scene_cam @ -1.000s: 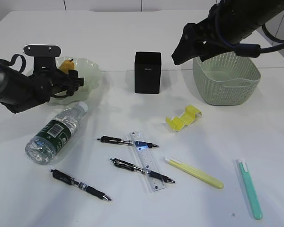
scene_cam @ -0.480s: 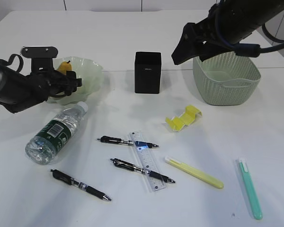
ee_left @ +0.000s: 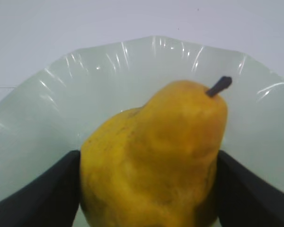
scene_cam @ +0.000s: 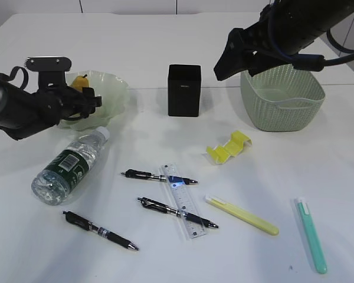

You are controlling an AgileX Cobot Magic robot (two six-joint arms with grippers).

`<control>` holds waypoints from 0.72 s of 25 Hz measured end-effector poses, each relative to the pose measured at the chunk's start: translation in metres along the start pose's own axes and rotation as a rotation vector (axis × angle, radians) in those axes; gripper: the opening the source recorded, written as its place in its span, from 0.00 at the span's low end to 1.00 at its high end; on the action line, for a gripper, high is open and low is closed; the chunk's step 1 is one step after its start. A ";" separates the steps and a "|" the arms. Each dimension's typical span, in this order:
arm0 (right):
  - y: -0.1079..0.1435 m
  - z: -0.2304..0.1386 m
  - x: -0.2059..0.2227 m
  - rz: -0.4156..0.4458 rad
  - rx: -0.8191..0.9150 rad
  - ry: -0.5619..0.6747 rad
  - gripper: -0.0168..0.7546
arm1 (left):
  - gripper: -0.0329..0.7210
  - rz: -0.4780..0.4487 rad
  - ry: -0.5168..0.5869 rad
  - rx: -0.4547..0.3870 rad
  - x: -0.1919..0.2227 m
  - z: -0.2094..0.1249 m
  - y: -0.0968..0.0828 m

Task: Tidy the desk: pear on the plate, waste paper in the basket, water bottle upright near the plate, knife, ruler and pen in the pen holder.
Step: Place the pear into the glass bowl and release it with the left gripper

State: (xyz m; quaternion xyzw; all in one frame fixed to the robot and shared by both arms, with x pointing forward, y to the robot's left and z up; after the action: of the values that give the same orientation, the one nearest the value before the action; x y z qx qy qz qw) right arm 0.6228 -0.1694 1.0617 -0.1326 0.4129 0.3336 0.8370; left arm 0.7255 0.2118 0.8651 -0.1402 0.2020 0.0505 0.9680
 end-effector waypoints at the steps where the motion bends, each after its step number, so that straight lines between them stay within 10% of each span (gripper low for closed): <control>1: 0.000 0.000 0.000 0.000 0.000 0.000 0.79 | 0.81 -0.002 -0.004 -0.001 0.000 0.002 -0.001; 18: -0.001 0.001 0.000 -0.005 0.001 -0.009 0.79 | 0.82 -0.030 0.030 -0.018 0.005 0.011 -0.009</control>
State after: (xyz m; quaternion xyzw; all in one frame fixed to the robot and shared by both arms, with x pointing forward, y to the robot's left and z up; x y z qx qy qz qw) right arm 0.6239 -0.1693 1.0623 -0.1319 0.4091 0.3317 0.8398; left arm 0.7357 0.2068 0.8745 -0.1527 0.2140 0.0359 0.9642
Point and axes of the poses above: a point on each arm's last joint axis where the gripper is mounted, x pointing out along that axis toward the gripper, y along the wrist's bending axis when the last joint is at zero, z = x × y, the point moved 3 cm from there along x, pointing out along that axis toward the gripper, and after that the axes turned 13 degrees about -x, right-handed, at the moved point
